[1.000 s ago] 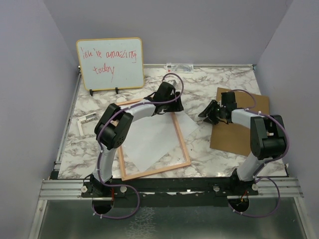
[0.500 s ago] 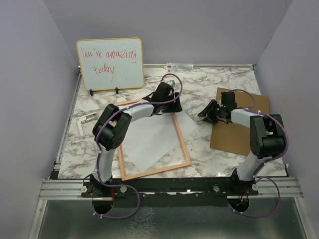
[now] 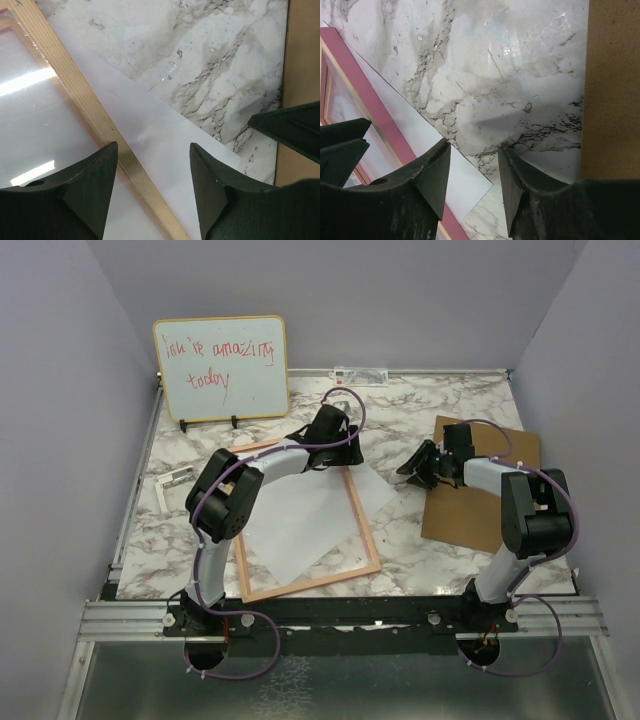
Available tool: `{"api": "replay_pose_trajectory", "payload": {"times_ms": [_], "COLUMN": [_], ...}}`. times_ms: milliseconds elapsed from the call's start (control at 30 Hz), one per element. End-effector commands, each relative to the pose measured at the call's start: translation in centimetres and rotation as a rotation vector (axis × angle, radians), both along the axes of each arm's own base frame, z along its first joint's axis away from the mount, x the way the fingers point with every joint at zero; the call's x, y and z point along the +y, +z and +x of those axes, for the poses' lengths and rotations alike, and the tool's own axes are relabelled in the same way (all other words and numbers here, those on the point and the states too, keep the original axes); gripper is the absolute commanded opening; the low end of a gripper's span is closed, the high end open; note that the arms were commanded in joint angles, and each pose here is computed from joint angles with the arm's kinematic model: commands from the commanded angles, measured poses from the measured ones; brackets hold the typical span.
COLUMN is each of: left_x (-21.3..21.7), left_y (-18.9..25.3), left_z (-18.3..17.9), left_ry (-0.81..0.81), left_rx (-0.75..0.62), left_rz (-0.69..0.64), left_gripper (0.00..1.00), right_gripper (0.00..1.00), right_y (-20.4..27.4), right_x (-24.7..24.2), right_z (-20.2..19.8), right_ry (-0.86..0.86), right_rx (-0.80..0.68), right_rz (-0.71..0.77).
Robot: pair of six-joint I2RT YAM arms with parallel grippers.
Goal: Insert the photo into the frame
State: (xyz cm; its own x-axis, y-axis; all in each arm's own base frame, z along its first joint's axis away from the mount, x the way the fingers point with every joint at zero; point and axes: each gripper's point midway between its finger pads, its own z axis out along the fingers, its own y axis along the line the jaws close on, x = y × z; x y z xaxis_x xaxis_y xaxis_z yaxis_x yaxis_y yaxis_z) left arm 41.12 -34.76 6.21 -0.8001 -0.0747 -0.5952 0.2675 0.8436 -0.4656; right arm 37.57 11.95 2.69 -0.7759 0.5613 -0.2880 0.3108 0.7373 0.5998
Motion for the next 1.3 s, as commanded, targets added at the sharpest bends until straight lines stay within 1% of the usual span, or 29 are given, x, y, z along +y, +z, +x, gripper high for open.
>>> {"api": "replay_pose_trajectory", "payload": {"times_ms": [0,133,233,400,500,567,600,667,767,833,967,1000,1133,1267], "left_x": [3.5,3.7,3.1,1.6,2.0,3.1,3.9,6.9,12.7,17.2,24.3,25.6,29.0,30.9], "left_y": [-2.3,-1.6,-0.2,4.6,7.6,8.8,9.3,9.4,8.8,7.8,6.2,5.7,3.7,1.5], "left_z": [-1.1,-0.9,-0.4,0.9,1.9,2.5,2.8,3.5,3.7,3.2,1.0,0.4,-1.9,-3.5], "left_ry": [0.072,0.083,0.070,0.027,0.037,0.063,0.088,0.180,0.353,0.481,0.646,0.667,0.723,0.767], "left_rx": [0.075,0.071,0.059,-0.001,-0.052,-0.069,-0.074,-0.074,-0.070,-0.048,-0.007,0.007,0.064,0.130], "left_rz": [0.149,0.155,0.124,0.023,-0.006,-0.013,-0.008,0.035,0.115,0.161,0.225,0.238,0.268,0.283], "left_gripper": [0.61,0.61,0.62,0.63,0.65,0.66,0.66,0.67,0.70,0.72,0.78,0.79,0.80,0.77], "right_gripper": [0.48,0.48,0.48,0.48,0.48,0.49,0.49,0.50,0.51,0.51,0.53,0.53,0.53,0.47], "right_y": [-3.1,-2.4,-1.7,-0.1,1.1,2.3,3.0,4.6,6.3,7.2,7.8,7.7,7.1,5.8], "right_x": [-1.3,-1.6,-1.6,-1.5,-0.9,-0.4,0.0,1.1,4.0,6.3,10.2,10.9,13.4,15.4], "right_z": [-2.3,-2.0,-1.8,-1.1,-0.8,-0.4,-0.2,0.1,0.1,0.2,0.8,1.0,2.4,4.0], "right_ry": [-0.012,-0.013,-0.011,0.017,0.051,0.074,0.091,0.135,0.237,0.305,0.401,0.417,0.456,0.488], "right_rx": [0.127,0.107,0.086,0.033,-0.001,-0.040,-0.064,-0.117,-0.173,-0.195,-0.218,-0.219,-0.206,-0.190], "right_rz": [-0.074,-0.093,-0.098,-0.100,-0.084,-0.072,-0.064,-0.045,0.027,0.063,0.068,0.063,0.045,-0.003]}}
